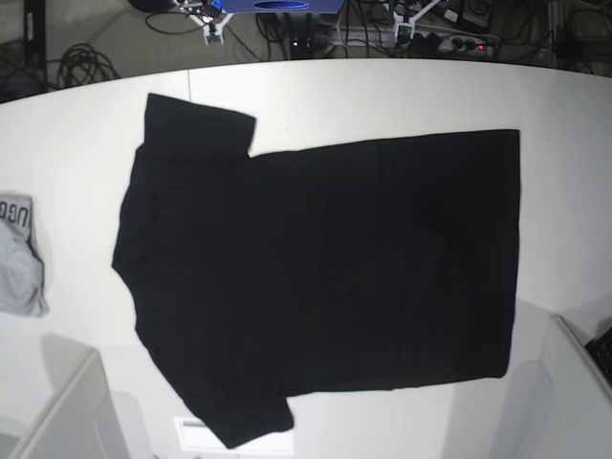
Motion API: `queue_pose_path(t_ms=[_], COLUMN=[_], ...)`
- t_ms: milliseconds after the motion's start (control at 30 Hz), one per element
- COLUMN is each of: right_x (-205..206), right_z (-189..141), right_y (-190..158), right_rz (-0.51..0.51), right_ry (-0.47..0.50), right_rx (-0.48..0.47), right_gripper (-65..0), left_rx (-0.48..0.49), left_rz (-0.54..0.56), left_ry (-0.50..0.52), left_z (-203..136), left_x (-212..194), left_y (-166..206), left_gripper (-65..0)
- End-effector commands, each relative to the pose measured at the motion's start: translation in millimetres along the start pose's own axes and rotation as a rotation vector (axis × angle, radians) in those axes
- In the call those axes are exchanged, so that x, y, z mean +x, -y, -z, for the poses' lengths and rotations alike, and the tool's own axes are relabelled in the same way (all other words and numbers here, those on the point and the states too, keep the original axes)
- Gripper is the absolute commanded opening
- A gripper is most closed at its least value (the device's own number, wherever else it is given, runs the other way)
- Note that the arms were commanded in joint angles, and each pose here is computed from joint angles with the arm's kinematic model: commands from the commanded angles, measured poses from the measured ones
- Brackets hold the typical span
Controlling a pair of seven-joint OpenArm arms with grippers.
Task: Fold the T-shirt properly
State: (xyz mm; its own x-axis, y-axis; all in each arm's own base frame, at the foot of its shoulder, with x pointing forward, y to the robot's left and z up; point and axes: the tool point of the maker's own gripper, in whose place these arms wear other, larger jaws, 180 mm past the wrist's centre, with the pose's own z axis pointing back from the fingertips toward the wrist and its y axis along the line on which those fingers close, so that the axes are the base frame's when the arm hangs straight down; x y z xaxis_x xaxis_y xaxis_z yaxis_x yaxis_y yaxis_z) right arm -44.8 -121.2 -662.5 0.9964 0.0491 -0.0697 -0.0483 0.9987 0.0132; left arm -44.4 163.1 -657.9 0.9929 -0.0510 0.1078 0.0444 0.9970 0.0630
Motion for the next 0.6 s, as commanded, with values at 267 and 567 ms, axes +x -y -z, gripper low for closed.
queue_pose_path(t_ms=[267, 567], right_x=[-8.3, -14.5], right_z=[0.0, -0.2], right_y=[2.5, 2.4], right_rz=[-0.003, -0.004], right_ry=[-0.02, -0.047], right_rx=[-0.008, -0.008], right_gripper=[-65.0, -65.0], left_rx=[0.005, 0.004], left_rz=[0.008, 0.01], left_ry=[-0.02, -0.021], left_z=[-1.1, -2.0], left_x=[-8.2, -12.0], left_y=[-2.1, -1.7], left_gripper=[-65.0, -65.0])
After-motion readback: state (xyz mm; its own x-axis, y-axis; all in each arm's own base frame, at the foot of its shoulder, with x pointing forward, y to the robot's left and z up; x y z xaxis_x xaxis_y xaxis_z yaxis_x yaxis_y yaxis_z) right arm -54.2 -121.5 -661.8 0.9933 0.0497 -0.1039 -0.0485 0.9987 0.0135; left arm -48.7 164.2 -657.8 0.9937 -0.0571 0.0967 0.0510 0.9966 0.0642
